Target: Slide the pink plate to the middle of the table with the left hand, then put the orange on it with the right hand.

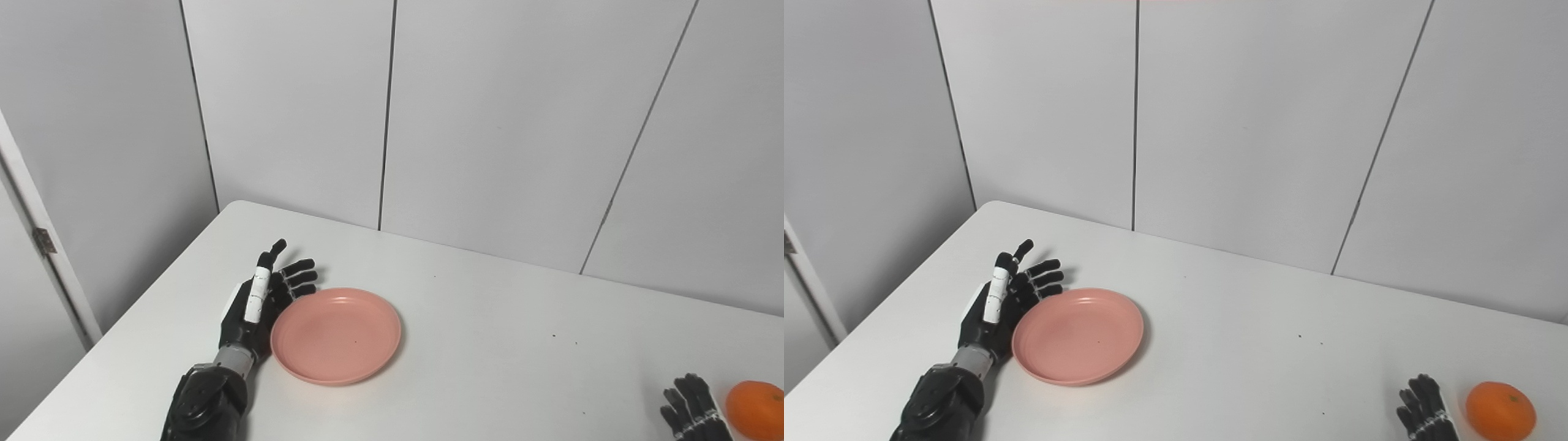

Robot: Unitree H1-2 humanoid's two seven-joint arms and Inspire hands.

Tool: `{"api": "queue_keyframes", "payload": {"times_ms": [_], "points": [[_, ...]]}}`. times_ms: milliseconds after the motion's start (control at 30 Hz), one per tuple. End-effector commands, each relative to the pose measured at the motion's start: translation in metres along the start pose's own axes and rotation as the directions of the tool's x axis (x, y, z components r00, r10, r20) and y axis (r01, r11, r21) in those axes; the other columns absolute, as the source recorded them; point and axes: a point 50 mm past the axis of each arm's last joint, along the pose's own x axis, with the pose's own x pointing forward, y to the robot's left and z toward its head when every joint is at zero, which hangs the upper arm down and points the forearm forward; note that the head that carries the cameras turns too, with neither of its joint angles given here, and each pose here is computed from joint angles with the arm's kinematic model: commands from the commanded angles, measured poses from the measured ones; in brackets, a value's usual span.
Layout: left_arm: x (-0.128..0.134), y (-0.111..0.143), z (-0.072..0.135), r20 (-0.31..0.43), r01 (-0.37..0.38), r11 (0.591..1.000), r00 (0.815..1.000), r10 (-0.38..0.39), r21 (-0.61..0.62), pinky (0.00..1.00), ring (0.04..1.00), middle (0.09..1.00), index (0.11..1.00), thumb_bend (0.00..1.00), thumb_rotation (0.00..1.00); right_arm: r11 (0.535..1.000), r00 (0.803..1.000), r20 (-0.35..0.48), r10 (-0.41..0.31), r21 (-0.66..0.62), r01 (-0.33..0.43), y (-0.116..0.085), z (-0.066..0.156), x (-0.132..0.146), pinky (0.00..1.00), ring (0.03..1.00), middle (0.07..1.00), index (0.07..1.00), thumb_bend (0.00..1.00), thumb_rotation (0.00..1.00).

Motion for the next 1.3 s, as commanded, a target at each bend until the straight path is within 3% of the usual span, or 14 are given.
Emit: {"api": "queue_keyframes", "payload": {"times_ms": [0, 633, 1267], "points": [[0.000, -0.010, -0.001, -0.010, 0.017, 1.000, 1.000, -0.017, 0.009, 0.67, 0.705, 0.717, 0.943, 0.98, 0.86, 0.994, 0.979, -0.200, -0.037, 0.092, 0.056, 0.017, -0.046, -0.044, 0.98, 0.961, 0.961, 0.947, 0.89, 0.98], [-0.015, -0.063, -0.037, -0.034, -0.010, 0.987, 0.999, 0.005, -0.157, 0.68, 0.706, 0.700, 0.939, 1.00, 0.78, 0.993, 0.981, -0.191, -0.035, 0.101, 0.055, 0.022, -0.044, -0.042, 0.98, 0.962, 0.965, 0.957, 0.89, 0.98], [-0.038, -0.108, -0.063, -0.081, -0.018, 0.975, 0.997, 0.000, -0.220, 0.69, 0.707, 0.710, 0.932, 0.99, 0.79, 0.995, 0.982, -0.186, -0.025, 0.093, 0.043, 0.024, -0.040, -0.042, 0.99, 0.965, 0.965, 0.957, 0.89, 0.99]]}}
